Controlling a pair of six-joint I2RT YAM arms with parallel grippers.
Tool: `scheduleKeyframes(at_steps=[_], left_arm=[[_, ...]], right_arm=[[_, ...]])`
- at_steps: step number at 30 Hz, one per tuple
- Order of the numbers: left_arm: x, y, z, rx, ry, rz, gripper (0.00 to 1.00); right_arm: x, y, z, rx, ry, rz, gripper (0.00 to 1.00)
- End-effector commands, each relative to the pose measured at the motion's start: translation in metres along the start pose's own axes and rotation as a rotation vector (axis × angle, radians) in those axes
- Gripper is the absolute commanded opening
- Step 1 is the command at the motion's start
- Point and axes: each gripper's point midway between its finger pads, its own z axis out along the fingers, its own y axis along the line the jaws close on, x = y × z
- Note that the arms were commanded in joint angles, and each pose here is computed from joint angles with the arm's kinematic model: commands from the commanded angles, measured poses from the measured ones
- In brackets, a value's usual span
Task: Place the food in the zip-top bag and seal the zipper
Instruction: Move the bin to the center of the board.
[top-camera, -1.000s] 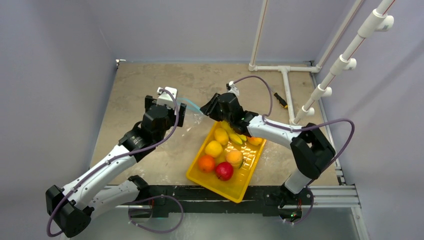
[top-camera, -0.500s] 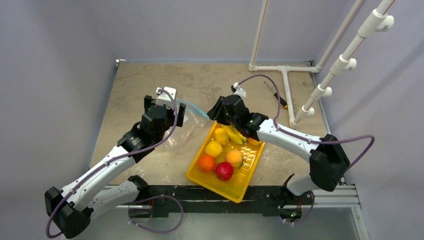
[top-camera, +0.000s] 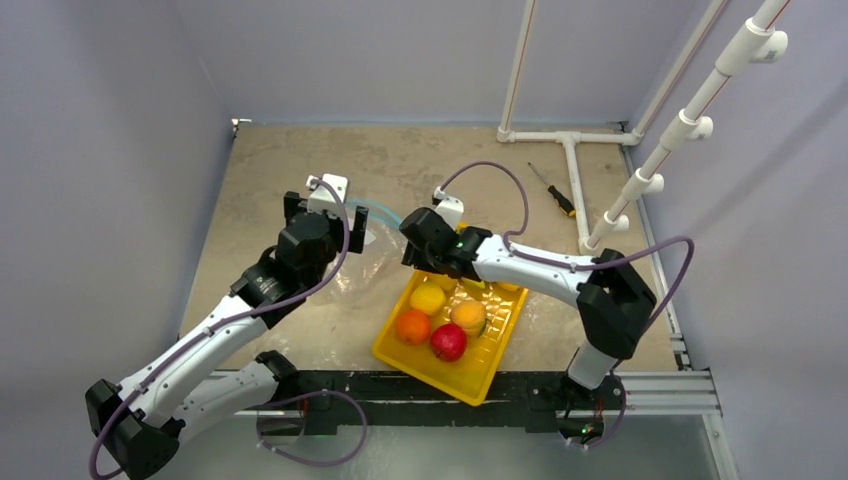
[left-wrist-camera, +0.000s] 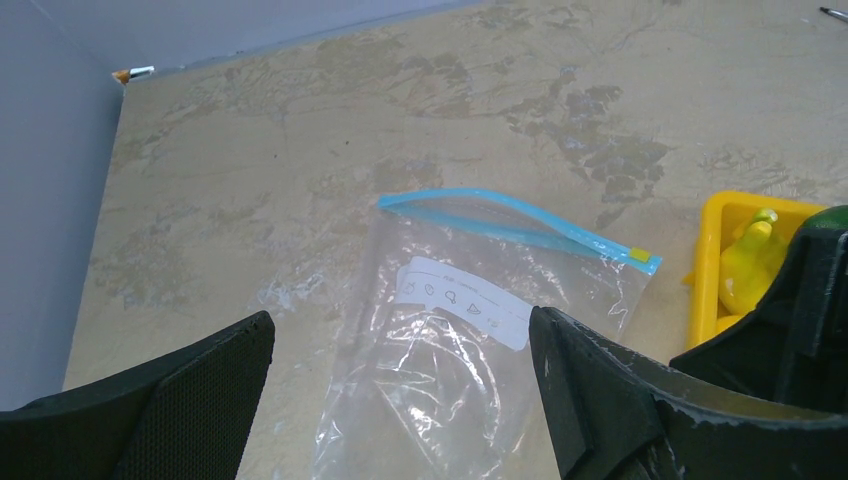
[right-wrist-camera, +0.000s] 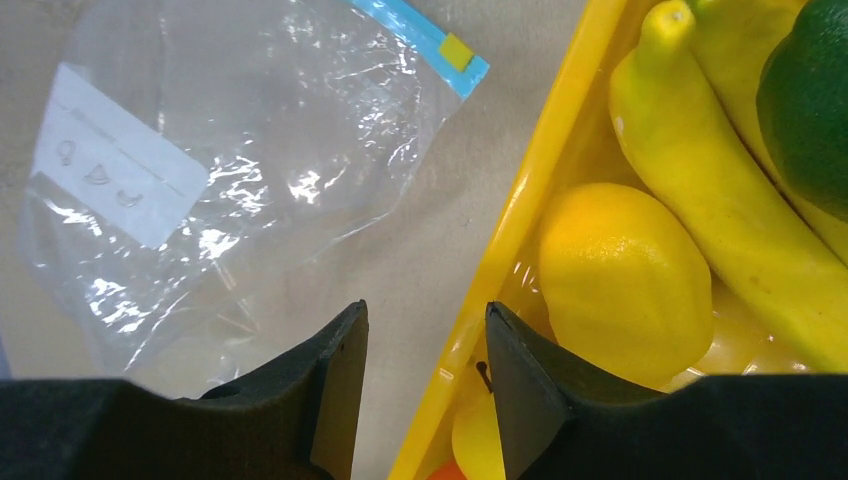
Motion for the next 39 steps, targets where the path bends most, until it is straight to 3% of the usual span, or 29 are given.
scheduleKeyframes(at_steps=[1,10,21,37,39], left_arm=[[-0.014,0.001,-0.005,0.004,-0.04,-0.043,0.97],[-0.016,-0.001,-0.007,0.019,-0.046,-0.052,0.97],[-0.014,-0.002,-0.005,0.017,-0.037,-0.045,0.97],[-0.003,-0.003,0.003,-0.003,0.001,-0.011,0.97],[-0.001,-0.003,0.004,-0.005,0.005,-0.008,0.97]], right_arm=[[0.003,-0.003,0.005,0.095,-0.006,0.04,0.5],[0.018,-0.006,0.016,0.139,0.023,0.032,0.51],[0.028,-0.013,0.032,0.179,0.033,-0.01,0.44],[0.006,-0.023,0.029,0.219,-0.03,-0.13,0.02],[-0.003,-0.026,0.03,0.222,-0.043,-0.15,0.0]])
